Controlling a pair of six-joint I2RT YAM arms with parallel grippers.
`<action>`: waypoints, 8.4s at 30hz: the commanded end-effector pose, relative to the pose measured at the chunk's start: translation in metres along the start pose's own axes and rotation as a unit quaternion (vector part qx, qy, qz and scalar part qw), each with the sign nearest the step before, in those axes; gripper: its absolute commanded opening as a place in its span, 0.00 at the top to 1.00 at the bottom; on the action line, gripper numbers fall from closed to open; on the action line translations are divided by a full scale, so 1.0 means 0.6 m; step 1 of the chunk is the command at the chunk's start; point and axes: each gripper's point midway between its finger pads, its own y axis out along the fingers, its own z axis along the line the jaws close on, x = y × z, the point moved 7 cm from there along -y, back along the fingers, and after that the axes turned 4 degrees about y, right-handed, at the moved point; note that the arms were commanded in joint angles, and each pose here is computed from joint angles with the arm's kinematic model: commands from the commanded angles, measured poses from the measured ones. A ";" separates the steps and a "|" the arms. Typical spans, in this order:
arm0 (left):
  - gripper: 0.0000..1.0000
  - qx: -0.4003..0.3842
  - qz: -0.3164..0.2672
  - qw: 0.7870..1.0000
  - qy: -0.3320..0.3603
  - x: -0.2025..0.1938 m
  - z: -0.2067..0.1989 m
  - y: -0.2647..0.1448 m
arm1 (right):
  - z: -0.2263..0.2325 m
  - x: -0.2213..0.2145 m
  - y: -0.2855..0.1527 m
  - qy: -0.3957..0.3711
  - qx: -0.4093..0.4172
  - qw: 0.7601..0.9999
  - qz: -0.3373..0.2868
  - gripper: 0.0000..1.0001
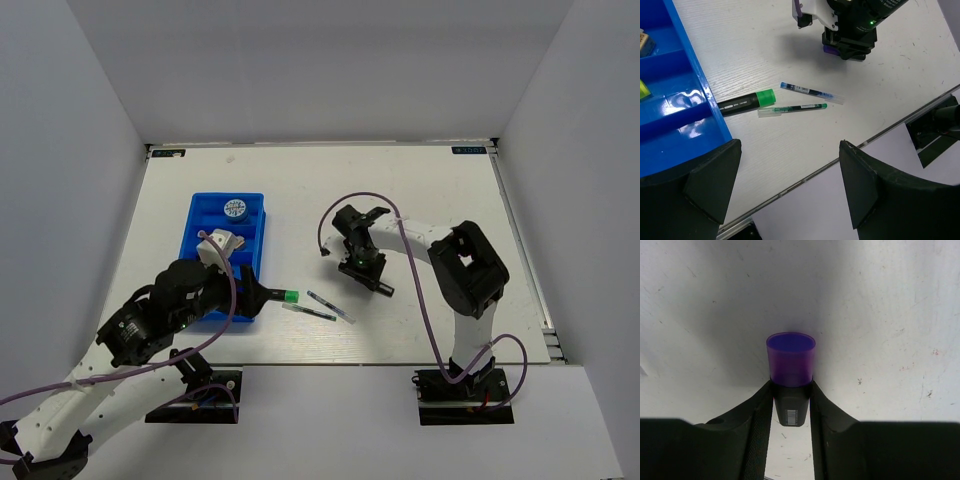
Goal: Sort the stationery into containers
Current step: Pick up the pen from the center of the board, then place the pen in the storage box, then pick up the pen from the center of the board, then place the pen in the storage box, then pick up the pen from the center of the board.
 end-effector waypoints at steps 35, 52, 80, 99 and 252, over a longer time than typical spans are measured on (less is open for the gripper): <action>0.11 -0.095 -0.082 0.992 0.030 0.072 -0.042 -0.050 | 0.166 0.513 -0.174 -0.134 0.291 0.800 -0.507 1.00; 0.11 -0.081 -0.072 0.994 0.019 0.042 -0.028 -0.044 | 0.166 0.494 -0.211 -0.148 0.224 0.815 -0.513 0.47; 0.84 -0.053 0.157 0.954 0.251 0.001 0.003 0.057 | 0.079 0.144 -0.204 -0.108 0.145 0.952 -0.249 1.00; 0.51 -0.196 0.352 0.793 0.457 -0.094 0.033 0.274 | 0.019 -0.124 -0.178 0.185 0.137 0.913 -0.338 1.00; 0.17 0.008 0.087 0.977 0.195 -0.074 0.027 0.011 | 0.160 0.098 0.023 -0.011 0.040 0.996 -0.081 0.66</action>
